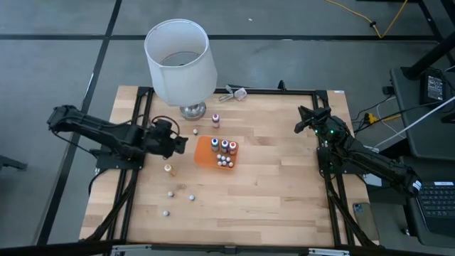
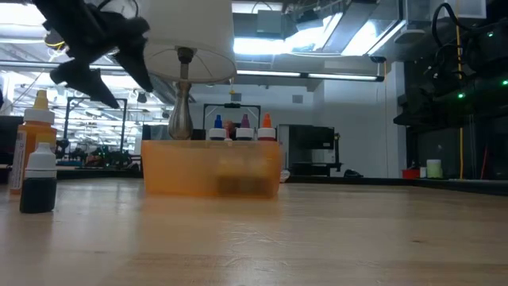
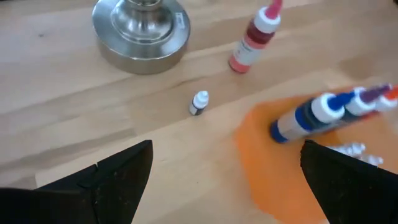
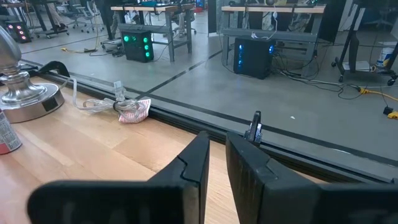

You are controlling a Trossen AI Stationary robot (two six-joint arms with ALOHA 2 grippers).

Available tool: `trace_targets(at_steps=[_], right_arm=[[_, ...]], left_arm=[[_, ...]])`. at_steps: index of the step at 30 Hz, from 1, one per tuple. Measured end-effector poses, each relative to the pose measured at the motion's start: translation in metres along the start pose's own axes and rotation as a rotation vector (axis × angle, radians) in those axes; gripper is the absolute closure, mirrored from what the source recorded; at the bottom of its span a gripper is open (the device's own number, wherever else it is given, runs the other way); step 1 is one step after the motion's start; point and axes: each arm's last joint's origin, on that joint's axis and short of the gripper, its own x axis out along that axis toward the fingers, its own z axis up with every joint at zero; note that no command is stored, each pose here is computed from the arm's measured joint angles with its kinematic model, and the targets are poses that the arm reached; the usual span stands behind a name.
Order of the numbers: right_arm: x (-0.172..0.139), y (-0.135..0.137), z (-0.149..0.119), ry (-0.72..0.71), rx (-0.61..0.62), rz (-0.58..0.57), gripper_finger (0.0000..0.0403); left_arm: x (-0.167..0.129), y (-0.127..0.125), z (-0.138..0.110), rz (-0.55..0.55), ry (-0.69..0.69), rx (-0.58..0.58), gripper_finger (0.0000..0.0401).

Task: Pick & Place food coloring
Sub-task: Put the small red food coloring bottle into the orange bin

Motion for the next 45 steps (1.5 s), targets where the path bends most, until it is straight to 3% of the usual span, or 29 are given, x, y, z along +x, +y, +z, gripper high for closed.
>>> trace_targets(at_steps=[12, 19, 23, 29, 34, 45], right_arm=[[0.000, 0.000, 0.000, 0.000, 0.000, 0.000, 0.0345], [0.000, 0.000, 0.000, 0.000, 0.000, 0.000, 0.0345], [0.000, 0.000, 0.000, 0.000, 0.000, 0.000, 0.0345], [0.000, 0.000, 0.000, -0.001, 0.000, 0.000, 0.0345], [0.000, 0.000, 0.000, 0.000, 0.000, 0.000, 0.0345], [0.000, 0.000, 0.000, 0.000, 0.000, 0.000, 0.0345]], left_arm=[[0.055, -0.006, -0.004, 0.271, 0.107, -0.264, 0.0010], [0.082, -0.013, 0.005, 0.266, 0.022, -0.359, 0.0010], [0.097, -0.015, 0.010, 0.256, 0.017, -0.309, 0.0010], [0.112, -0.010, 0.013, 0.303, 0.056, -0.111, 0.0010], [0.117, -0.009, 0.016, 0.308, 0.033, -0.088, 0.0010], [0.117, -0.009, 0.016, 0.314, -0.035, -0.397, 0.0010]])
